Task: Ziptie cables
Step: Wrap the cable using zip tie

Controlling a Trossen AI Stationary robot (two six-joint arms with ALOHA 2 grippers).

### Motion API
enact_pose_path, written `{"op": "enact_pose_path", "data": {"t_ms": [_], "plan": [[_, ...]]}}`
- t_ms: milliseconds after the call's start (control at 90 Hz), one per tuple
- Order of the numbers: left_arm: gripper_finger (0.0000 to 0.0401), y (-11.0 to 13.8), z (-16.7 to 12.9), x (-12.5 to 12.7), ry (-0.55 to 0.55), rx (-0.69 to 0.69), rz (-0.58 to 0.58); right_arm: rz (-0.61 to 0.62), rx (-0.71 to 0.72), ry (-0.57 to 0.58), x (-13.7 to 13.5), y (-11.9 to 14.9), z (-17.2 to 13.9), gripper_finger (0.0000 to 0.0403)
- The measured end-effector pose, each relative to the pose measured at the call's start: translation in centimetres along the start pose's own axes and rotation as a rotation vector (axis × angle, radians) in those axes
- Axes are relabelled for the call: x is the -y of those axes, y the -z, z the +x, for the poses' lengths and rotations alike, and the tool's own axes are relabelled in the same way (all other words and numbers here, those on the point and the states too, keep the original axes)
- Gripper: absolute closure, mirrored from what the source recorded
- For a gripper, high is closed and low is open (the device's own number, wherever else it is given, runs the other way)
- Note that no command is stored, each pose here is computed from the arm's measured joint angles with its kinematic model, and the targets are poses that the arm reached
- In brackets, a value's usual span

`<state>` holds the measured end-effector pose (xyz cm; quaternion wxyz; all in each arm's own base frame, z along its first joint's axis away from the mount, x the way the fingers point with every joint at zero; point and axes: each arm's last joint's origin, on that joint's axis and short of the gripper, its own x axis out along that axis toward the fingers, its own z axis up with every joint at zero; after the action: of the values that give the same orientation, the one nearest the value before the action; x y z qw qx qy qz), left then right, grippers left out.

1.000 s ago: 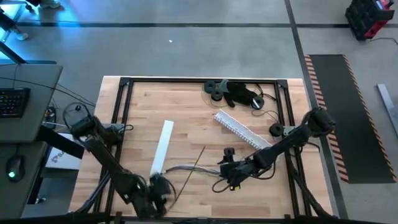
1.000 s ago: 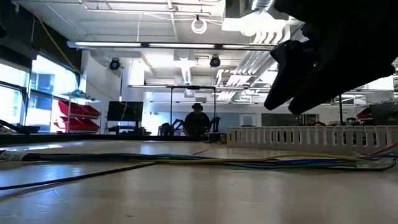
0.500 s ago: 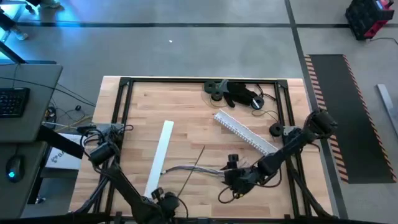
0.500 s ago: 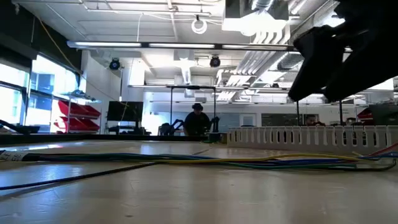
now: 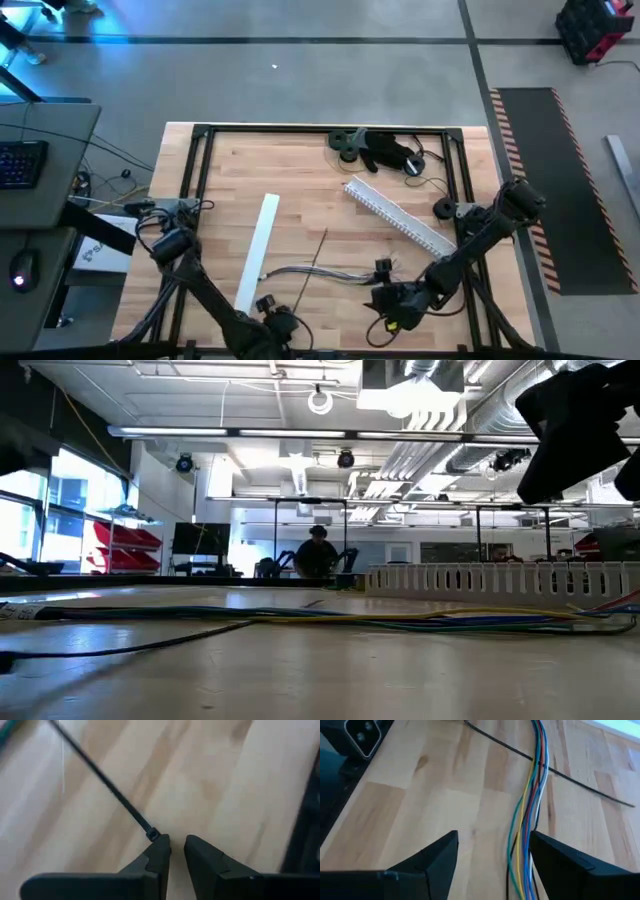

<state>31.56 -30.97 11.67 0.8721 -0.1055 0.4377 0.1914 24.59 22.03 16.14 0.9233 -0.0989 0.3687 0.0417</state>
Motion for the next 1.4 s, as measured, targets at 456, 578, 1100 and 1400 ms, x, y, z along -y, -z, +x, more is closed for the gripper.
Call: {"op": "enact_pose_path", "data": {"t_ms": [456,578,1100,1400], "plan": [[0.0371,-3.9,-1.3,1.0,0.096,-0.028,-0.089,0.105,-0.044,0.119,2.1,0.0,0.9,0.0172],[0.0371,-5.1,-3.2,1.1,0.116,-0.01,-0.103,0.112,-0.04,0.159,2.9,-0.2,1.3,0.0172],[0.0325,-8.2,-4.0,-9.1,-0.381,0.204,-0.157,-0.028,0.122,-0.028,2.3,-2.2,2.7,0.0172],[0.023,-10.9,2.3,-17.0,-0.225,0.059,-0.188,-0.104,0.074,-0.057,0.7,-1.1,2.1,0.0172]]}}
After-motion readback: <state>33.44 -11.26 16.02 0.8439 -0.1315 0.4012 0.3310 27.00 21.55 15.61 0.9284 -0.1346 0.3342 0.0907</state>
